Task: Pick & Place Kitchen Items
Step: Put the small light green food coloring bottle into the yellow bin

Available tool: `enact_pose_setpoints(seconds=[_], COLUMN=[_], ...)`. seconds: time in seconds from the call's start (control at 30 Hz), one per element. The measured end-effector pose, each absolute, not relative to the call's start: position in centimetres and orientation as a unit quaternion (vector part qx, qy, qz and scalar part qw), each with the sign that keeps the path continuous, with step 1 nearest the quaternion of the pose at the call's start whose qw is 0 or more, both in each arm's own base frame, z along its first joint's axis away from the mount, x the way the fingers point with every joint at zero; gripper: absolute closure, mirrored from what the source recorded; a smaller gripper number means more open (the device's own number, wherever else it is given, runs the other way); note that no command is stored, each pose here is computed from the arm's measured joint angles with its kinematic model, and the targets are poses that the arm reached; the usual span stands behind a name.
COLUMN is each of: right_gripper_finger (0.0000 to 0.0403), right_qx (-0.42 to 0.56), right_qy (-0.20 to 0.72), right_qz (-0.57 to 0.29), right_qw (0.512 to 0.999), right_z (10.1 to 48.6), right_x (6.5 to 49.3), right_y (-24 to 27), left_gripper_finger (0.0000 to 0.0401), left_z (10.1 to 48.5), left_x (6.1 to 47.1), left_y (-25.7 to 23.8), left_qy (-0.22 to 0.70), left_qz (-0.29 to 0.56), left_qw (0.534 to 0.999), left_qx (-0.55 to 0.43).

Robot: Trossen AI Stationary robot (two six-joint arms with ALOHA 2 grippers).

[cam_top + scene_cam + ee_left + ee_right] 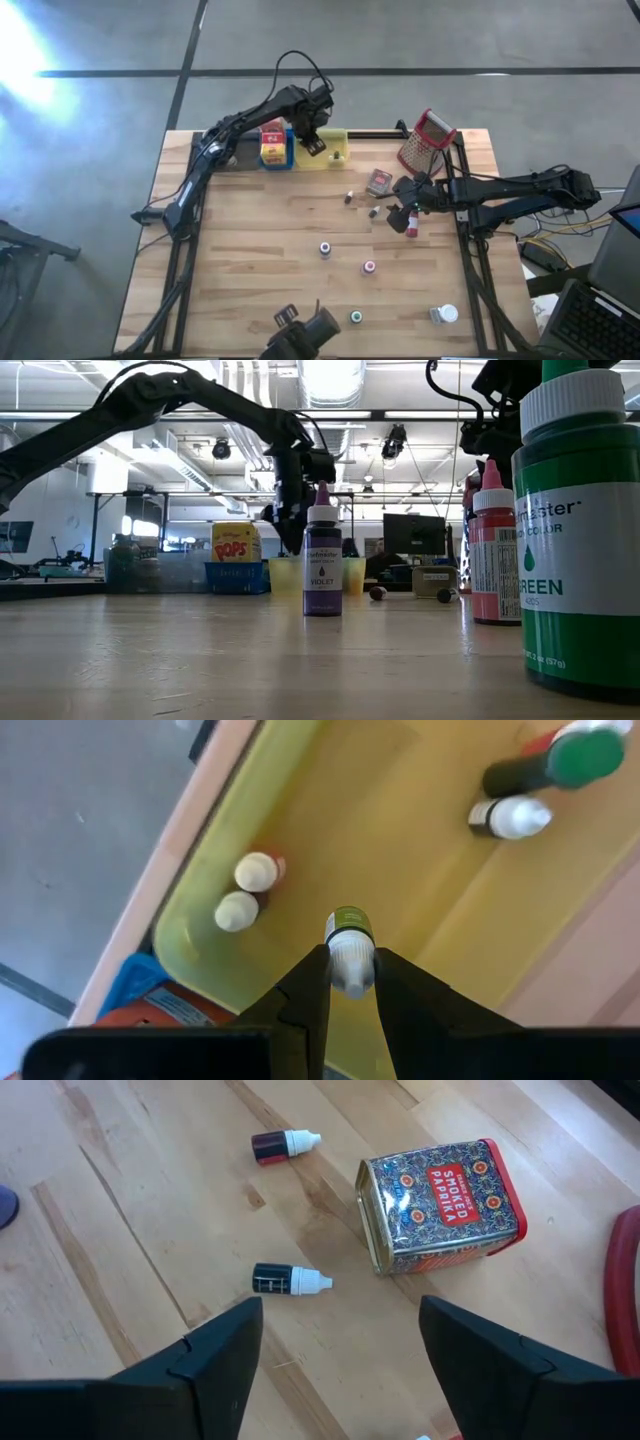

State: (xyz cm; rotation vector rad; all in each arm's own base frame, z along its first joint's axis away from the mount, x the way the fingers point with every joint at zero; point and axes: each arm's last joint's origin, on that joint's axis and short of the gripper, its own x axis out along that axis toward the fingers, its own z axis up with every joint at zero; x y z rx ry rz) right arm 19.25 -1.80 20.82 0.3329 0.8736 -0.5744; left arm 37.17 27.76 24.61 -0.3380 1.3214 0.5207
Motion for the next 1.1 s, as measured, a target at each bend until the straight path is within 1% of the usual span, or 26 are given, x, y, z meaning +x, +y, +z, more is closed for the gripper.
enact_pose_setpoints(seconds=[0.3,0.83,0.97,1.1], right_gripper_finger=[0.0106,0.0046,0.0039,0.0043], right_qx=[0.158,0.158,0.158,0.158], right_qy=[0.415,0.415,0.415,0.415], right_qz=[-0.273,-0.273,-0.273,-0.273], right_qw=[0.853,0.853,0.853,0.853], right_z=[20.8,20.8,20.8,20.8], right_x=[19.3,19.3,19.3,19.3], right_y=[-1.8,-1.8,-1.8,-1.8], left_gripper_finger=[0.0318,0.0318,0.0318,0.0318], left_z=[22.0,21.2,21.2,21.1], left_x=[37.0,37.0,37.0,37.0], left_y=[27.5,27.5,27.5,27.5], left_qy=[0.622,0.621,0.62,0.62], left_qz=[0.239,0.248,0.248,0.249], left_qw=[0.726,0.722,0.723,0.722], left_qx=[-0.168,-0.178,-0.179,-0.179])
